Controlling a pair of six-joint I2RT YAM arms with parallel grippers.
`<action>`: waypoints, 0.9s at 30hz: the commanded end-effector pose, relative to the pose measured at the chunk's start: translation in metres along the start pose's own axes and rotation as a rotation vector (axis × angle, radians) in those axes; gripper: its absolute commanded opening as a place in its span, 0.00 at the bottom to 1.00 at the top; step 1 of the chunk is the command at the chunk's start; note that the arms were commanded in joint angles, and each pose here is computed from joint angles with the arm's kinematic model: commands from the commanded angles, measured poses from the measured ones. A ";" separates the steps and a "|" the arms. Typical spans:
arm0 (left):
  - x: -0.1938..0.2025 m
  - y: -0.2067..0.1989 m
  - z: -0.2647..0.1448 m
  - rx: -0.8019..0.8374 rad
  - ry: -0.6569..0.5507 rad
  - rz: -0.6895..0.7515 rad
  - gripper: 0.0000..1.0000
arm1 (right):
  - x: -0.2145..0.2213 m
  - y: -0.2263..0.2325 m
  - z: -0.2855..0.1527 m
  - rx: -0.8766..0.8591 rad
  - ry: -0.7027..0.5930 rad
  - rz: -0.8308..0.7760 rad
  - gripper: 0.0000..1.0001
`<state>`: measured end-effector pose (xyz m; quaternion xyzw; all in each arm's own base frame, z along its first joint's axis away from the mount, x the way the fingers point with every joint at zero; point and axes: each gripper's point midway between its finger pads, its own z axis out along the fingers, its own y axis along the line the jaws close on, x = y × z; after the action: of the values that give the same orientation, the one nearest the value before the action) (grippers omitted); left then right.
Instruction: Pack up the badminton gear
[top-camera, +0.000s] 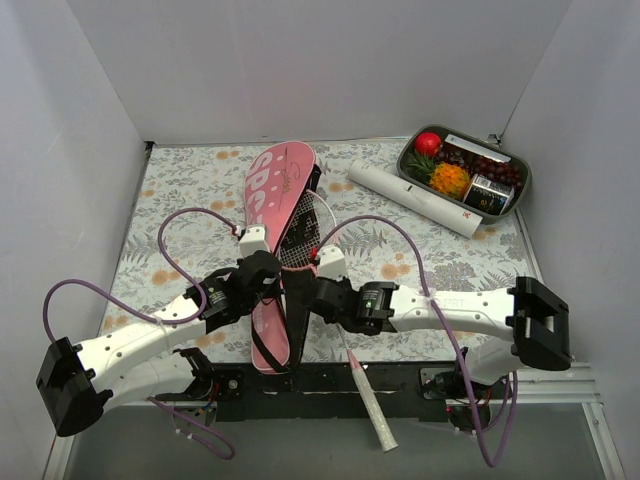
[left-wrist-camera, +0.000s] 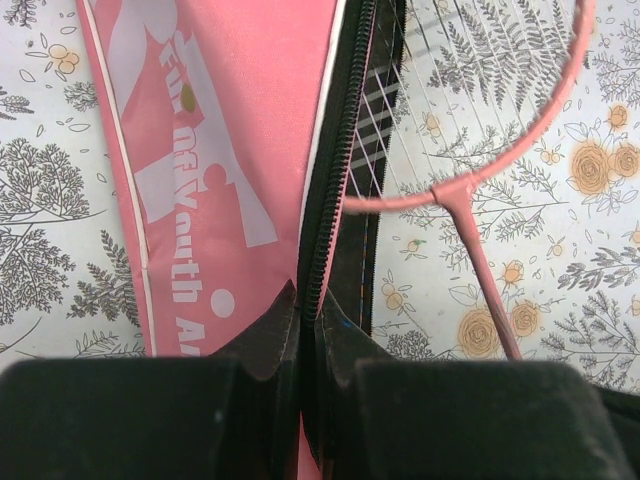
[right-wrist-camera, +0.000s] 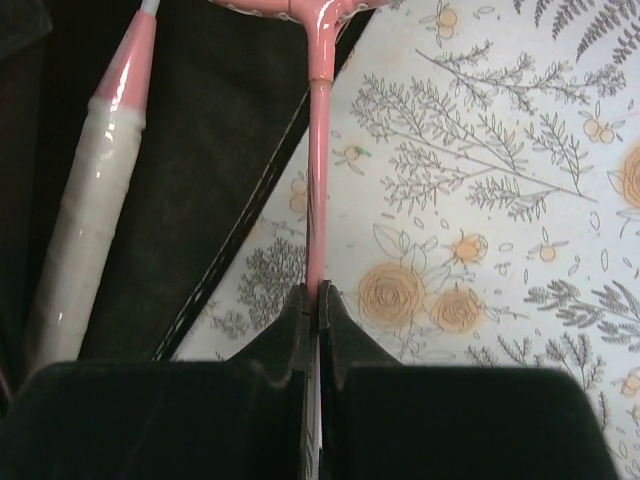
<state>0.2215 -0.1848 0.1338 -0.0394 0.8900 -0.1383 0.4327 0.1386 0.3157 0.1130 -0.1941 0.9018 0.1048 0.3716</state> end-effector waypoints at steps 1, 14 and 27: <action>-0.020 -0.018 -0.008 0.073 -0.047 -0.039 0.00 | -0.050 0.024 0.018 -0.080 -0.105 0.013 0.01; 0.004 -0.026 -0.004 0.154 0.023 -0.021 0.00 | -0.147 0.023 0.099 -0.194 -0.210 0.155 0.01; 0.018 -0.053 0.000 0.304 0.071 0.044 0.00 | -0.193 0.062 0.137 -0.472 -0.303 0.262 0.01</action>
<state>0.2093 -0.2175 0.1171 0.0228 0.8932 -0.2079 0.3981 0.3162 0.4202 0.1038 -0.1240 0.8703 0.2672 0.3947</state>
